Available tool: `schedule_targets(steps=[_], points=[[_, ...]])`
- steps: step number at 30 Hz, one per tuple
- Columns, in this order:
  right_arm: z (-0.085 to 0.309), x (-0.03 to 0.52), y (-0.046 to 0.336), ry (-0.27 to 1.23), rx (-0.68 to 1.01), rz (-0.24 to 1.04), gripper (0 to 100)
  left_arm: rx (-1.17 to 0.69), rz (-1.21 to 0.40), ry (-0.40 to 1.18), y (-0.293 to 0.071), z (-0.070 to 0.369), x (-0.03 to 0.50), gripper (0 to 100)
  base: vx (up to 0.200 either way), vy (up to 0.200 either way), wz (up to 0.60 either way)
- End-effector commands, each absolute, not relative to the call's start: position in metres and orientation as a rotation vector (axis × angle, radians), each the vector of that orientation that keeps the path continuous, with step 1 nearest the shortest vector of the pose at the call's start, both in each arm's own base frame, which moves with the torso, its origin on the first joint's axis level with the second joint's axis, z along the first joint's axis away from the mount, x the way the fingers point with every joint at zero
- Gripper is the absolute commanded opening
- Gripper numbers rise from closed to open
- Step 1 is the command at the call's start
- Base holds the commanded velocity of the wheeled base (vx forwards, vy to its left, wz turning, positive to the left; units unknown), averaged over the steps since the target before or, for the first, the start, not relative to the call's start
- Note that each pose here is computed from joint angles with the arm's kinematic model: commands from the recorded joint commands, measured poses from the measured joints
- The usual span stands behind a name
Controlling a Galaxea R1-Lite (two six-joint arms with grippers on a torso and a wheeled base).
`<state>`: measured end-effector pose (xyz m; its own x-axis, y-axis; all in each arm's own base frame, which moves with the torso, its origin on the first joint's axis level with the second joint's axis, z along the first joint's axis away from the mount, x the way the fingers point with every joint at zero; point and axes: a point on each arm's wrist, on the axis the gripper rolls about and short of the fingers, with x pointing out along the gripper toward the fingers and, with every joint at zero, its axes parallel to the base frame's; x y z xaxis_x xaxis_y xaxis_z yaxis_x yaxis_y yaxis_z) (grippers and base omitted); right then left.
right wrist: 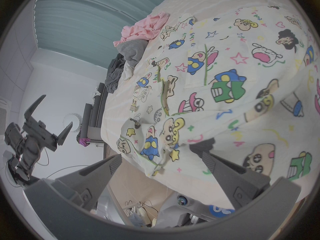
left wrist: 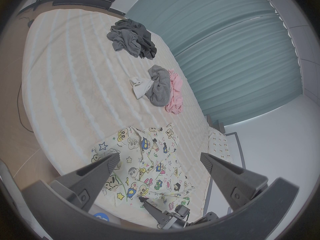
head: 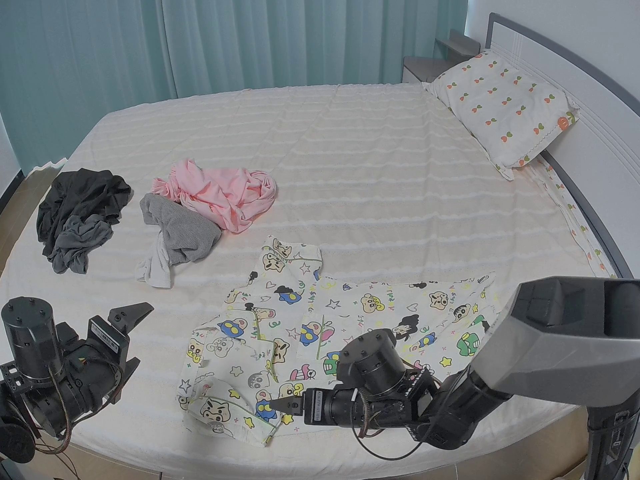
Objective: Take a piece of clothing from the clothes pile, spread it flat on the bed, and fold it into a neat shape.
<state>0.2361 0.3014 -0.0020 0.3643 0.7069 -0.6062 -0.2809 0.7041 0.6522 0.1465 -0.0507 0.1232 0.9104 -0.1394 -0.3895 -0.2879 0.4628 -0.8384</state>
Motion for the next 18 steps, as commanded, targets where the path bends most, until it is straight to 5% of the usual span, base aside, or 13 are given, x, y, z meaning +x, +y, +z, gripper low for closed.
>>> schedule_targets(steps=[1,18], points=[[-0.013,0.233,0.319,1.015,0.477,0.675,100,-1.096,0.086,0.456,-0.05,0.121,0.145,100,0.0,0.0,0.0],[-0.021,0.242,0.351,1.007,0.467,0.681,100,-1.123,0.081,0.477,-0.05,0.119,0.144,100,0.0,0.0,0.0]])
